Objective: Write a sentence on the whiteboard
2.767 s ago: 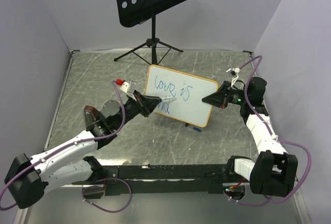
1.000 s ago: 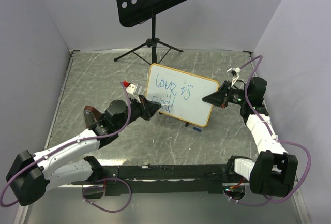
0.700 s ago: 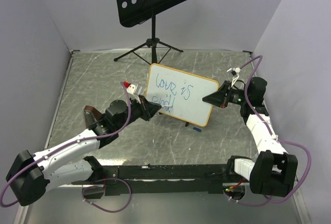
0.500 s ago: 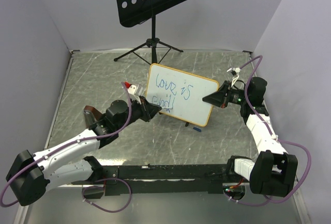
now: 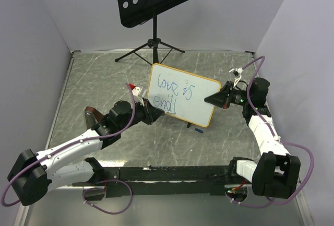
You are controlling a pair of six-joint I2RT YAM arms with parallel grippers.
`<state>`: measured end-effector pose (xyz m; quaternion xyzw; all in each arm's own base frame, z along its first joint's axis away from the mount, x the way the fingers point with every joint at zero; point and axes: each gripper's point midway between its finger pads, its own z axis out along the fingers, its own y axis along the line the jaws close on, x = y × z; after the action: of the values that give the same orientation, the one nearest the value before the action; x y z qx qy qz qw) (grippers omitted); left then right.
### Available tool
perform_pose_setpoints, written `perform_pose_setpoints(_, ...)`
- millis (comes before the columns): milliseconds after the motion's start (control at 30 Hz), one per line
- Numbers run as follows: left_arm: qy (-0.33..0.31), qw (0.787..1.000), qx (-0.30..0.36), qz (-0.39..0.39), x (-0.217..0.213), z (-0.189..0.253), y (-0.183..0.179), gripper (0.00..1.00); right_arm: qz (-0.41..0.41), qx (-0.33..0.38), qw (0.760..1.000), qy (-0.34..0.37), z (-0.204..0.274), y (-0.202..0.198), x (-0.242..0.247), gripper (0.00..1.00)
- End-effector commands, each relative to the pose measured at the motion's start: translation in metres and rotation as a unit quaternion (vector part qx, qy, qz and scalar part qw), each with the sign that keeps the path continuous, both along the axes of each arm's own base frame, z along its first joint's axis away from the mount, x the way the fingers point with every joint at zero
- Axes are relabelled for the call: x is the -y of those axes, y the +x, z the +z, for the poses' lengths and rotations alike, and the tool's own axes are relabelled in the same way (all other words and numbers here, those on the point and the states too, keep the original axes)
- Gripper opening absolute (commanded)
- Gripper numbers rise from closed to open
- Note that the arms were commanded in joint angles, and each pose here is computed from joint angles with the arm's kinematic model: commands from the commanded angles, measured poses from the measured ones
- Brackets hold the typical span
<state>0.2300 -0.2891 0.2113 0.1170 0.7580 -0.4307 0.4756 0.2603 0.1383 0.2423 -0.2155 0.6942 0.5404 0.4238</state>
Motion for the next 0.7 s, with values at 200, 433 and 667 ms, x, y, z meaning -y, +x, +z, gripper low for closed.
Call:
perform_pose_setpoints(200, -0.048, 0.998, 0.029, -0.009, 0.005, 0.036, -0.002, 0.01, 0.043, 0.057, 0.997, 0.001, 0.023, -0.015, -0.005, 0.00)
perform_pose_setpoints(433, -0.092, 0.994, 0.048, -0.029, 0.003, 0.065, -0.015, 0.01, 0.040, 0.058, 0.998, 0.000, 0.023, -0.014, -0.005, 0.00)
perform_pose_setpoints(667, -0.119, 0.991, 0.062, -0.018, -0.006, 0.084, -0.019, 0.01, 0.040, 0.061, 0.997, -0.001, 0.023, -0.015, -0.005, 0.00)
